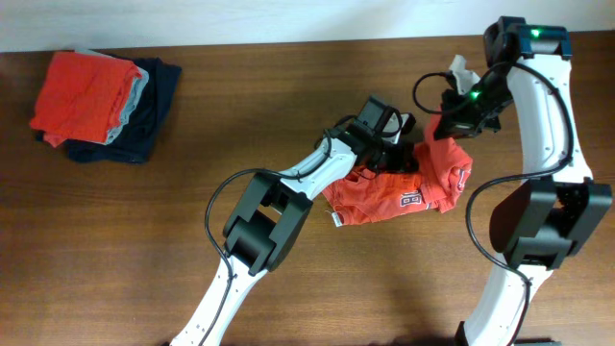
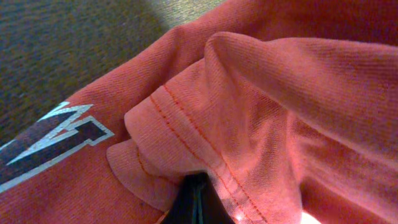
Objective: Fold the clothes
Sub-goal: 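Grasp the shirt's left side with the left gripper and lift it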
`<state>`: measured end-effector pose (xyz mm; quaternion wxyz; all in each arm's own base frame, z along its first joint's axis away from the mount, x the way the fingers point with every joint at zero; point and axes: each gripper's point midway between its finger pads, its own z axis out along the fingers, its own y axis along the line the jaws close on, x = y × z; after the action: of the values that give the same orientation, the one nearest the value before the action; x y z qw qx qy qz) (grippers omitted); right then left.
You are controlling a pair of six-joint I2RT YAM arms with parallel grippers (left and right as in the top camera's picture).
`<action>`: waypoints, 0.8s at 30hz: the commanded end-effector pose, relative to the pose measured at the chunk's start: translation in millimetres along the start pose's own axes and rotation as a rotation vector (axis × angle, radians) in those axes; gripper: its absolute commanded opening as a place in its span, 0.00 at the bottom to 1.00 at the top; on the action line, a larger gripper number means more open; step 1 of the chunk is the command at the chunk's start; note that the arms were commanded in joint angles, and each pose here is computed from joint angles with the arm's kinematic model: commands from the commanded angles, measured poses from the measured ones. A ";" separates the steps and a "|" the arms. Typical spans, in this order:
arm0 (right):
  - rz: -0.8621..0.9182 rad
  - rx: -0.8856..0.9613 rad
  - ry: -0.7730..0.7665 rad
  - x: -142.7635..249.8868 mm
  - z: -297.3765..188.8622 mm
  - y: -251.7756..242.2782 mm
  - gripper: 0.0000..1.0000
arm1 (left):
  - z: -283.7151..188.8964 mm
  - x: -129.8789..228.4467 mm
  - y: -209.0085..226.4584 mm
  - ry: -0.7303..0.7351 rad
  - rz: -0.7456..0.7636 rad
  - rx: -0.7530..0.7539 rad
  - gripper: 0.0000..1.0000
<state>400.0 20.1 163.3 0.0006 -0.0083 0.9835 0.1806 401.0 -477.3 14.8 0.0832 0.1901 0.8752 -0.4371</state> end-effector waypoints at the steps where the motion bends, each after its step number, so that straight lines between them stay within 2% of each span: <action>1: -0.016 -0.027 -0.043 -2.0 -13.2 17.8 0.04 | 11.9 9.2 17.0 0.020 0.030 -0.037 0.00; 16: -0.096 -0.022 0.004 4.7 2.7 57.7 0.04 | 3.6 0.3 23.6 0.001 0.051 -0.041 0.00; 24: -0.094 -0.022 0.010 6.2 2.7 57.7 0.04 | -40.8 -39.2 20.0 -0.070 0.051 -0.052 0.00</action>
<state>392.6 69.1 163.4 -0.0174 -0.0533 0.9820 0.1803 416.8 -458.4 18.7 0.0893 0.1966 0.8799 -0.4233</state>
